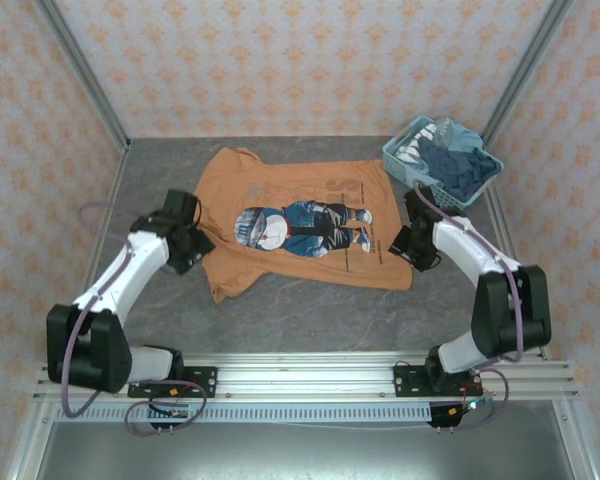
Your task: Fold and stack the t-shirts
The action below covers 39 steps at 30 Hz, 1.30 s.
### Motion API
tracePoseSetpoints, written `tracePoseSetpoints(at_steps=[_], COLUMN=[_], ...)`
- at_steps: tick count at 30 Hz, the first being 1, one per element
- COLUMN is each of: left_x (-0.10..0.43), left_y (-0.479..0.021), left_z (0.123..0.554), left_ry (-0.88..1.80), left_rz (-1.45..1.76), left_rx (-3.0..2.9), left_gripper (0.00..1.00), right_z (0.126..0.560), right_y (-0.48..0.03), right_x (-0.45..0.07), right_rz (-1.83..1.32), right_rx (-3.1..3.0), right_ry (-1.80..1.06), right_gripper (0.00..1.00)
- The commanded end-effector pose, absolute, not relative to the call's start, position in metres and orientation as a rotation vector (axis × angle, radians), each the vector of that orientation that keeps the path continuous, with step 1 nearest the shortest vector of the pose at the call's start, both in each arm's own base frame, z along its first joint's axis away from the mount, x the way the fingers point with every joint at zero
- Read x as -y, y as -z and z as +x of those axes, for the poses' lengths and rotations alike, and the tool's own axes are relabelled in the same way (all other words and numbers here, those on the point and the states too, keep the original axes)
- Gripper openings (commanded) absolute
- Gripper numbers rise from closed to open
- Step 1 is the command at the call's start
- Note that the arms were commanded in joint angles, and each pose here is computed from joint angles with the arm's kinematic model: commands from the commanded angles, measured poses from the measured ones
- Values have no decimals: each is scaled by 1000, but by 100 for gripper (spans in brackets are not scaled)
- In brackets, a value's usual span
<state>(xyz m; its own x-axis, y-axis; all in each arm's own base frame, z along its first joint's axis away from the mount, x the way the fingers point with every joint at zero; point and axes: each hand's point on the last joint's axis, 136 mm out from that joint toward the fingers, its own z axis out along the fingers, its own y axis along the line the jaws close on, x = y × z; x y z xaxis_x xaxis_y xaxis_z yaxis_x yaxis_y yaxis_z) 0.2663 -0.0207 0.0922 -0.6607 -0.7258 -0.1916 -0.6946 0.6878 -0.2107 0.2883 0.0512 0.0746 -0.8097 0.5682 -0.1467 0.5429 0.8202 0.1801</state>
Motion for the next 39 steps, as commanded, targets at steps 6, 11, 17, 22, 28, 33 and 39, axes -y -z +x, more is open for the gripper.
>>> tracePoseSetpoints(at_steps=[6, 11, 17, 22, 28, 33, 39], left_x=[52, 63, 69, 69, 80, 90, 108], left_y=[-54, -44, -33, -33, -37, -49, -59], left_z=[231, 228, 216, 213, 193, 165, 143], left_ry=[425, 422, 377, 365, 342, 353, 401], left_rz=[-1560, -1567, -1591, -1572, -1473, -1371, -1224], left_rx=[-2545, -2573, -2627, -2642, -2753, -2826, -2913], left_gripper=[66, 63, 52, 33, 0, 0, 0], right_z=[236, 231, 230, 226, 223, 226, 223], right_y=[-59, -44, -40, -39, -34, -33, -22], right_x=[-56, -54, -49, -41, -39, -38, -42], right_rz=[956, 1042, 1071, 1097, 1171, 1199, 1224], right_rx=[-2866, -2861, -2866, -2865, -2846, -2830, -2864], right_ry=[-274, -291, -259, -214, -218, -221, -229], right_gripper=[56, 55, 53, 52, 50, 49, 40])
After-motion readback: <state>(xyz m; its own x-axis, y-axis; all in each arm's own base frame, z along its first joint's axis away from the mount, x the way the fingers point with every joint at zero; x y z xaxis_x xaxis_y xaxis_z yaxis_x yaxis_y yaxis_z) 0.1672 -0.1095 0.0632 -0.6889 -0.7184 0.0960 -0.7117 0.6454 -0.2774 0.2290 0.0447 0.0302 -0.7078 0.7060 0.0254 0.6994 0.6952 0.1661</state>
